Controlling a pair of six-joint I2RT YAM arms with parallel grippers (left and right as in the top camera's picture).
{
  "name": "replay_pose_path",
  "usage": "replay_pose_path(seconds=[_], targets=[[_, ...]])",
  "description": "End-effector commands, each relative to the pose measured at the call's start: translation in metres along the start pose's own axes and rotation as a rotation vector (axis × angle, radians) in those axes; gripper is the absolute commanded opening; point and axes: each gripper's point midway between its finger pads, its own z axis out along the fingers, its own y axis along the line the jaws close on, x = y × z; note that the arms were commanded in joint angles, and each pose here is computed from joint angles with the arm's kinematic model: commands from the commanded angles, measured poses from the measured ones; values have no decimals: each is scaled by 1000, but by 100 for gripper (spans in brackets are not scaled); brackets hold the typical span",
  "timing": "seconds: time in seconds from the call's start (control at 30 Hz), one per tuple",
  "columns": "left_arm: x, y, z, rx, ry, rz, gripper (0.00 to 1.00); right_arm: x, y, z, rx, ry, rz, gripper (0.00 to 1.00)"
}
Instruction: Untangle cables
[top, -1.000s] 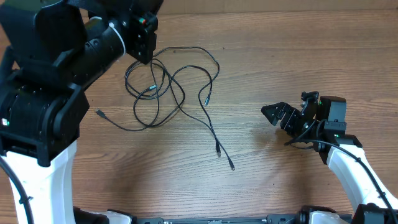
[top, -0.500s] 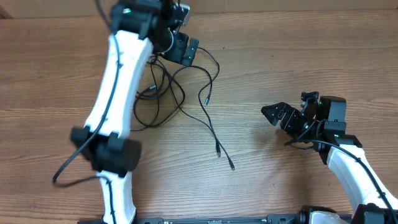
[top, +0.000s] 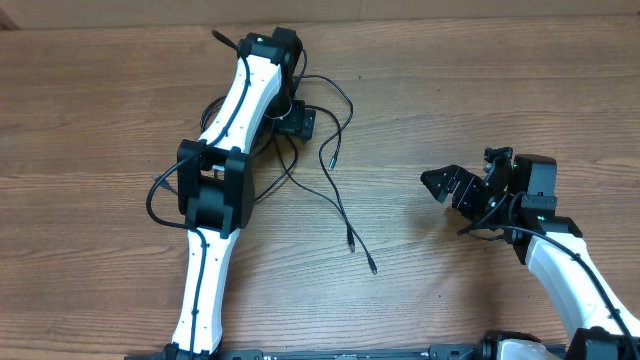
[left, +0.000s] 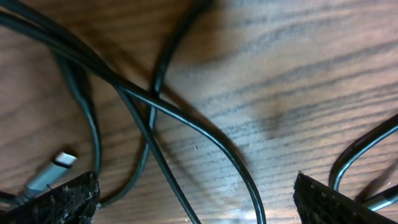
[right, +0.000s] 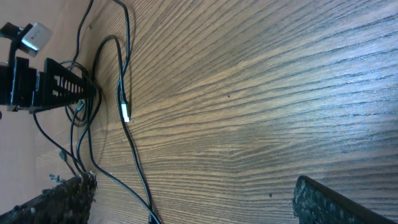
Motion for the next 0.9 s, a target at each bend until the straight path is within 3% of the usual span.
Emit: replay_pose_path(seconds=[0.0,0.13,0.27,0.4,0.6,0.87], targets=[[-8,1,-19,6,-59,50,100,-8,5,-3,-2,-25,-25,100],[-14,-5,-51,37,-145,109,100,-7,5,-3,-2,-25,-25,100],[-25,-1,-119,32,-329,145,100,-7,5,-3,-2,-24,-24,100],[-16,39,-164,-122,-415,4,99,-7,5,-3,-1,-23,-23,100],[3,61,-119,-158,-247,-129,100,-7,5,-3,-1,-23,-23,100],[2,38,-26,-35,-40,-117,100,-7,5,-3,0,-24,-24,100]])
